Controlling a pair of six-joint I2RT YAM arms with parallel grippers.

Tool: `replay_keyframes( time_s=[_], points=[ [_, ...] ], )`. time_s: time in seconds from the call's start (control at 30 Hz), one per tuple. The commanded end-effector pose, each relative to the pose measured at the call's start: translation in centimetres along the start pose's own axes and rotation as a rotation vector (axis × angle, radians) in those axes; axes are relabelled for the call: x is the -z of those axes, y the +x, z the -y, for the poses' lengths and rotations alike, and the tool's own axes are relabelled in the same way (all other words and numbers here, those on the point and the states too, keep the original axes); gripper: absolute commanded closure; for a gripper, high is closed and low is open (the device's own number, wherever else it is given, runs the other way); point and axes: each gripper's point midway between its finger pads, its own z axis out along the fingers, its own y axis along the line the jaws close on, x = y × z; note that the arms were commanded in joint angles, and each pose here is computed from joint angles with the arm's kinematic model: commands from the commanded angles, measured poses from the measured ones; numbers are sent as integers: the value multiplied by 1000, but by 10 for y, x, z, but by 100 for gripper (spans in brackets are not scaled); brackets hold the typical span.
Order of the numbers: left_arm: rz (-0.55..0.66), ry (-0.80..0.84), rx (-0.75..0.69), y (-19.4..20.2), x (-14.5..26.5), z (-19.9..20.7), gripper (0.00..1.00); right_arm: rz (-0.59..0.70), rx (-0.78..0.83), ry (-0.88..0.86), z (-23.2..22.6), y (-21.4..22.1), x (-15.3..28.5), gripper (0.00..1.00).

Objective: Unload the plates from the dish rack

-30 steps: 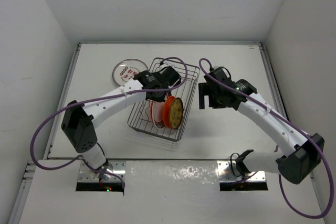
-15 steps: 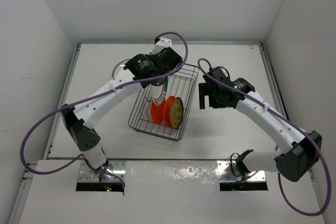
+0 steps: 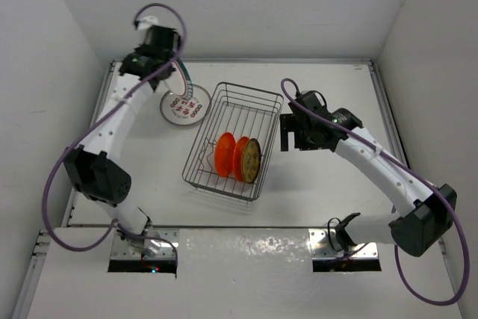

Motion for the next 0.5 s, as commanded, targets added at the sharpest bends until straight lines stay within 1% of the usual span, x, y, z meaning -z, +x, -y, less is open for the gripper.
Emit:
replay_keyframes(
  time_s=[0.0, 0.03, 0.07, 0.1, 0.13, 0.17, 0.2, 0.3, 0.37, 0.47],
  points=[
    [-3, 213, 289, -26, -68, -16, 100, 65, -7, -98, -18, -19, 5, 1],
    [-14, 253, 362, -17, -89, -14, 100, 69, -2, -104, -19, -20, 5, 1],
    [-53, 334, 394, -7, -99, -7, 100, 70, -1, -108, -19, -20, 6, 1],
    [-87, 322, 447, 4, -125, -22, 100, 72, -1, -114, -20, -21, 7, 1],
    [-115, 353, 475, 19, -140, -18, 100, 72, -1, -119, -21, -21, 8, 1],
    [-162, 410, 509, 29, -145, -10, 100, 68, -2, -129, -22, -20, 9, 1],
    [-184, 409, 527, 40, -159, -12, 100, 65, -3, -133, -22, -18, 9, 1],
    [-205, 437, 555, 60, -169, -7, 100, 62, -2, -133, -20, -14, 11, 1],
    [-210, 465, 569, 63, -166, -2, 100, 61, 3, -126, -17, -11, 11, 1],
    [-228, 475, 587, 80, -165, -1, 100, 50, 10, -117, -13, -6, 10, 1]
  ],
)
